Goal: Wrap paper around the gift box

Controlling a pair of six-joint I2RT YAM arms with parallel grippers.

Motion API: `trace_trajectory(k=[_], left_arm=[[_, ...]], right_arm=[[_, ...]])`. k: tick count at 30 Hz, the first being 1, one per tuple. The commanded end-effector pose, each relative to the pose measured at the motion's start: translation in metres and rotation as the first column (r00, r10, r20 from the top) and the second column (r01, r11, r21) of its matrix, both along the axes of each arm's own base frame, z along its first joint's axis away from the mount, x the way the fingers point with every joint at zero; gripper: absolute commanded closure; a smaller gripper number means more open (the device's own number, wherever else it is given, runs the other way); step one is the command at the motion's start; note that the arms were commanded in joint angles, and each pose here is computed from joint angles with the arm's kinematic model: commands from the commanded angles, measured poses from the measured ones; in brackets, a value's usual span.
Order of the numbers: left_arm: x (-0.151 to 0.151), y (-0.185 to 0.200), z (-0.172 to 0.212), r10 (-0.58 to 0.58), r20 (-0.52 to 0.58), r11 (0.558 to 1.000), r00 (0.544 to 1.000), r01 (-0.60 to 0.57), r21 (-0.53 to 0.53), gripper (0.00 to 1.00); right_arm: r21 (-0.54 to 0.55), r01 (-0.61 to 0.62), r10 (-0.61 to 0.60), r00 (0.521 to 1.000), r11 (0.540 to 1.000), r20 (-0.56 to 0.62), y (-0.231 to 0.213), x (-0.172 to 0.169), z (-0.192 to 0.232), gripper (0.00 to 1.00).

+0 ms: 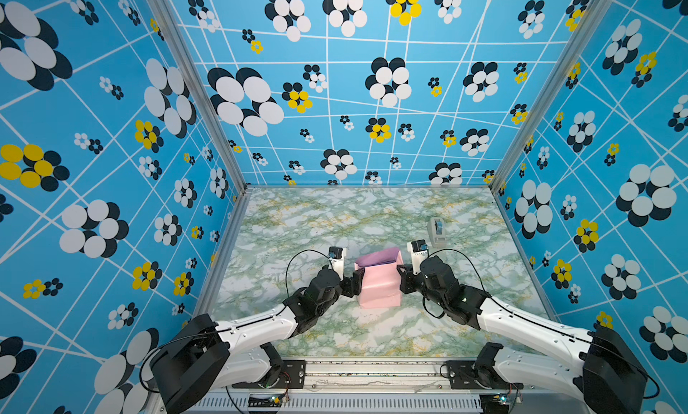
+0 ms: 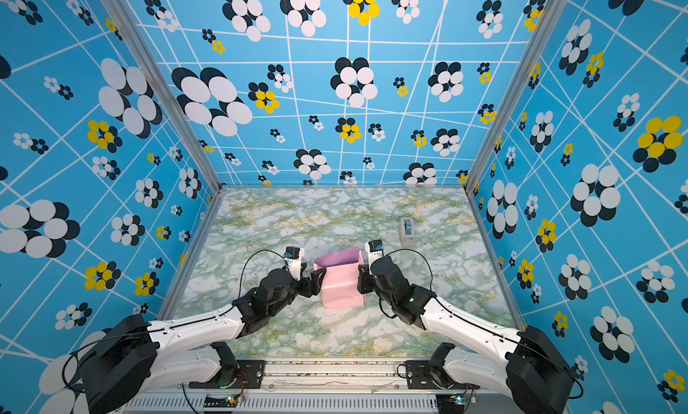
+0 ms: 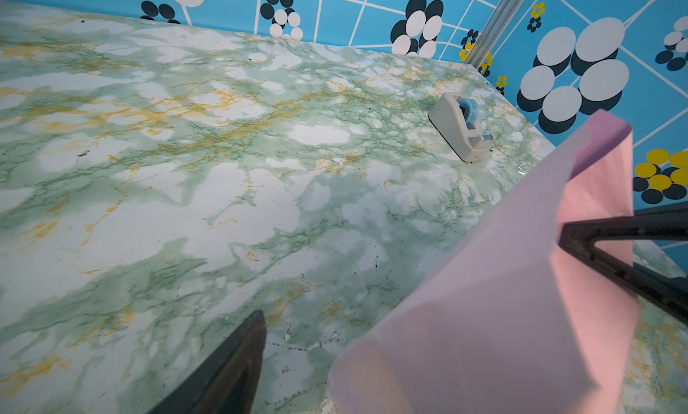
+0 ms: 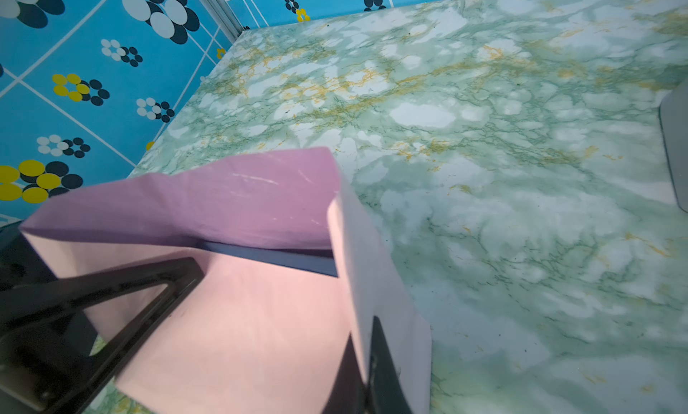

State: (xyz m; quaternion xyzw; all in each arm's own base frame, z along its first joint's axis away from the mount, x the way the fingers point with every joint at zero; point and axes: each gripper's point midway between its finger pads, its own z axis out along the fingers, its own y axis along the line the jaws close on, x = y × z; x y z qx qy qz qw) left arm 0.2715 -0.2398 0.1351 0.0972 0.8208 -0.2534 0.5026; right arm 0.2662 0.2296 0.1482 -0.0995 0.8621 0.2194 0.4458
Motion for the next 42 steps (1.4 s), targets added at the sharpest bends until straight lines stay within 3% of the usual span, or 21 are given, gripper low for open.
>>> trace_trajectory(k=[1,2,6,8,10,12,13,17,19,21,23,26,29,31,33,37,39,42], left_arm=[[-0.003,0.007,-0.02,-0.001,-0.039,0.996,0.999,0.005,0.092,0.19],[-0.003,0.007,-0.02,0.001,-0.04,0.996,0.999,0.003,0.093,0.19],[-0.003,0.006,-0.02,-0.003,-0.04,0.996,0.999,0.007,0.093,0.19],[-0.003,0.007,-0.02,-0.001,-0.039,0.996,0.999,0.005,0.093,0.19],[-0.003,0.007,-0.019,-0.001,-0.035,0.996,0.999,0.004,0.092,0.19],[-0.003,0.007,-0.018,0.0,-0.032,0.996,0.999,0.003,0.092,0.19],[-0.002,0.008,-0.018,0.001,-0.033,0.995,0.999,0.002,0.096,0.19],[-0.002,0.008,-0.017,0.003,-0.028,0.995,1.0,0.0,0.098,0.19],[-0.002,0.008,-0.017,0.002,-0.027,0.995,1.0,0.001,0.099,0.19],[-0.002,0.008,-0.017,0.003,-0.027,0.995,1.0,0.0,0.099,0.19],[-0.002,0.008,-0.017,0.004,-0.028,0.995,1.0,-0.001,0.101,0.19],[-0.002,0.009,-0.017,0.003,-0.027,0.995,1.0,-0.001,0.104,0.19],[-0.002,0.009,-0.016,0.003,-0.025,0.994,1.0,-0.001,0.105,0.19],[-0.002,0.009,-0.017,0.003,-0.024,0.994,1.0,0.0,0.11,0.19],[-0.002,0.009,-0.016,0.002,-0.024,0.994,1.0,0.001,0.109,0.19],[-0.002,0.009,-0.017,0.002,-0.028,0.994,1.0,0.001,0.108,0.19],[-0.002,0.009,-0.017,0.003,-0.028,0.994,1.0,0.0,0.107,0.19],[-0.003,0.01,-0.017,0.004,-0.026,0.994,1.0,-0.001,0.109,0.19]], right_arm=[[-0.014,0.012,-0.012,1.0,1.0,-0.013,-0.002,-0.003,-0.007,1.0],[-0.012,0.01,-0.01,1.0,1.0,-0.01,-0.002,-0.003,-0.005,1.0],[0.012,0.022,-0.021,1.0,1.0,-0.004,0.001,0.0,0.0,0.75],[0.019,0.02,-0.02,1.0,1.0,-0.004,0.004,0.002,0.002,0.74],[0.02,0.018,-0.018,1.0,1.0,-0.001,0.007,0.004,0.004,0.78],[0.017,0.014,-0.014,1.0,1.0,0.008,0.009,0.006,0.005,0.96],[0.017,0.011,-0.011,1.0,1.0,0.016,0.01,0.006,0.007,1.0],[0.011,0.011,-0.011,0.999,1.0,0.047,0.008,0.006,0.014,1.0],[0.012,0.016,-0.017,0.998,1.0,0.058,0.007,0.007,0.018,0.83],[0.016,0.014,-0.015,0.997,1.0,0.077,0.008,0.01,0.025,0.78],[0.02,0.021,-0.023,0.995,1.0,0.096,0.008,0.012,0.029,0.82],[0.013,0.008,-0.009,0.992,1.0,0.122,0.012,0.015,0.034,1.0],[0.013,0.008,-0.01,0.991,1.0,0.137,0.013,0.018,0.038,1.0],[0.014,0.015,-0.017,0.99,1.0,0.14,0.013,0.019,0.04,0.82],[0.018,0.016,-0.018,0.989,1.0,0.146,0.014,0.02,0.042,0.8],[0.026,0.017,-0.021,0.986,1.0,0.164,0.015,0.023,0.047,0.86],[0.025,0.01,-0.015,0.984,1.0,0.177,0.017,0.024,0.051,1.0],[0.015,0.012,-0.015,0.982,1.0,0.19,0.016,0.025,0.052,1.0]])
